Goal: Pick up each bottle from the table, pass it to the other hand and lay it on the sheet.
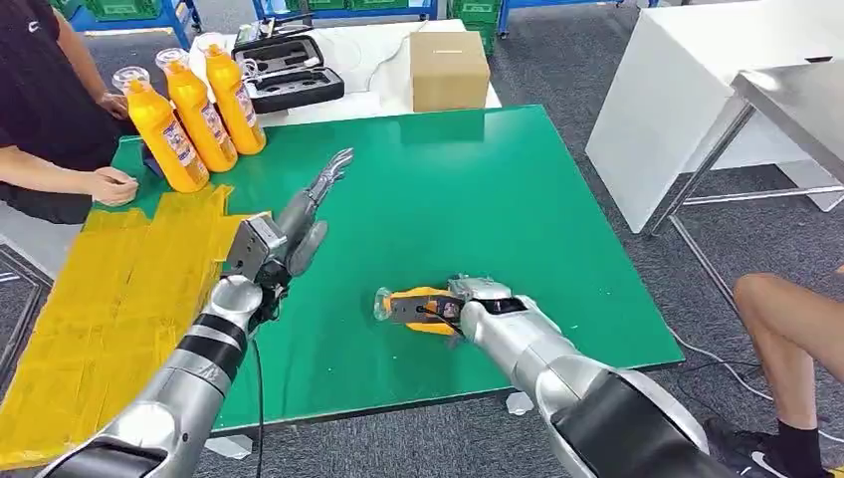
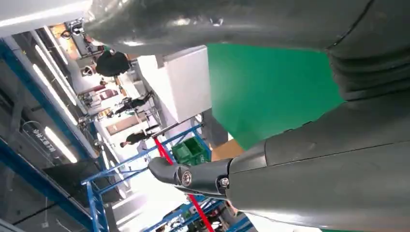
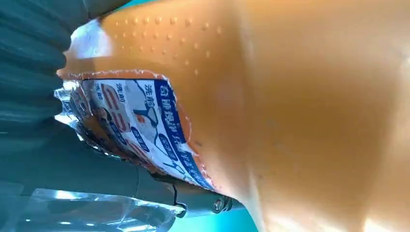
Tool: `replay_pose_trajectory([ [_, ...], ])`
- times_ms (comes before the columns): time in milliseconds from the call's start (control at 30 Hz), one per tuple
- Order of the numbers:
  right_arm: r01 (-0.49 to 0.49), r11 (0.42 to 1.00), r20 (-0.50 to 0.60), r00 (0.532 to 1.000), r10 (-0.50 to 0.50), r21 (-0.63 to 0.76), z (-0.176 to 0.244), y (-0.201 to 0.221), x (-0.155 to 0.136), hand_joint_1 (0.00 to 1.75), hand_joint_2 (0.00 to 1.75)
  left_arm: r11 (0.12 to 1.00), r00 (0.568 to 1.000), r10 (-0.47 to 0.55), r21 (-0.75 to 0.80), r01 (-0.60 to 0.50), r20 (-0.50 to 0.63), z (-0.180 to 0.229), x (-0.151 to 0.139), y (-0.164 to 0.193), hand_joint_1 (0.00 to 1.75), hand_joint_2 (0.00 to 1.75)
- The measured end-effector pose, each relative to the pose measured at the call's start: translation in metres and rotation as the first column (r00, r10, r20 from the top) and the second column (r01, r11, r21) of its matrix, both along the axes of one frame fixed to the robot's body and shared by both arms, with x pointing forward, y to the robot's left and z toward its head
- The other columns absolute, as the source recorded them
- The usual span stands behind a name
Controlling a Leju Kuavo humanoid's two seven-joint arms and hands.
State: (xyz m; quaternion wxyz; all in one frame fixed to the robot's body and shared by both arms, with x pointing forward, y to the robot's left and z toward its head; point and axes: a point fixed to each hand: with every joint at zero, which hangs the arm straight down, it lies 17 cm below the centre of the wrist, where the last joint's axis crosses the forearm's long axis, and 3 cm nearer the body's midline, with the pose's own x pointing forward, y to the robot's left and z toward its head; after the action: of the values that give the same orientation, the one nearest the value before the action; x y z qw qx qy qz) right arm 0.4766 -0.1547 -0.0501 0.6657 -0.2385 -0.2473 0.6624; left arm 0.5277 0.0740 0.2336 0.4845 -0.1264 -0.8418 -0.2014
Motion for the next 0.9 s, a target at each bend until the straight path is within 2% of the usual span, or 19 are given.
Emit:
replay_pose_trajectory([
  [200, -0.035, 0.999, 0.081, 0.996, 0.035, -0.001, 0.012, 0.006, 0.014, 0.00, 0.00, 0.999, 0.999, 0.040, -0.003, -0.040, -0.017, -0.013, 0.000, 0.011, 0.00, 0.00],
  [367, -0.100, 0.995, 0.176, 0.980, 0.093, 0.029, 0.033, 0.027, 0.032, 0.00, 0.00, 0.994, 0.993, 0.110, -0.010, -0.110, -0.053, -0.035, -0.003, 0.038, 0.00, 0.00],
  [400, -0.117, 0.992, 0.202, 0.974, 0.106, 0.044, 0.039, 0.033, 0.036, 0.00, 1.75, 0.992, 0.991, 0.123, -0.010, -0.124, -0.061, -0.040, -0.005, 0.043, 0.00, 0.00],
  [600, -0.242, 0.963, 0.329, 0.925, 0.192, 0.121, 0.077, 0.068, 0.057, 0.00, 1.75, 0.981, 0.976, 0.194, -0.004, -0.196, -0.100, -0.068, -0.019, 0.073, 0.00, 0.00],
  [733, -0.319, 0.938, 0.356, 0.900, 0.253, 0.138, 0.092, 0.083, 0.061, 0.00, 1.75, 0.971, 0.965, 0.237, -0.005, -0.239, -0.110, -0.078, -0.028, 0.092, 0.00, 0.00],
  [900, -0.354, 0.927, 0.364, 0.885, 0.291, 0.121, 0.096, 0.089, 0.061, 0.00, 1.75, 0.961, 0.956, 0.274, -0.008, -0.276, -0.109, -0.081, -0.034, 0.110, 0.00, 0.00],
])
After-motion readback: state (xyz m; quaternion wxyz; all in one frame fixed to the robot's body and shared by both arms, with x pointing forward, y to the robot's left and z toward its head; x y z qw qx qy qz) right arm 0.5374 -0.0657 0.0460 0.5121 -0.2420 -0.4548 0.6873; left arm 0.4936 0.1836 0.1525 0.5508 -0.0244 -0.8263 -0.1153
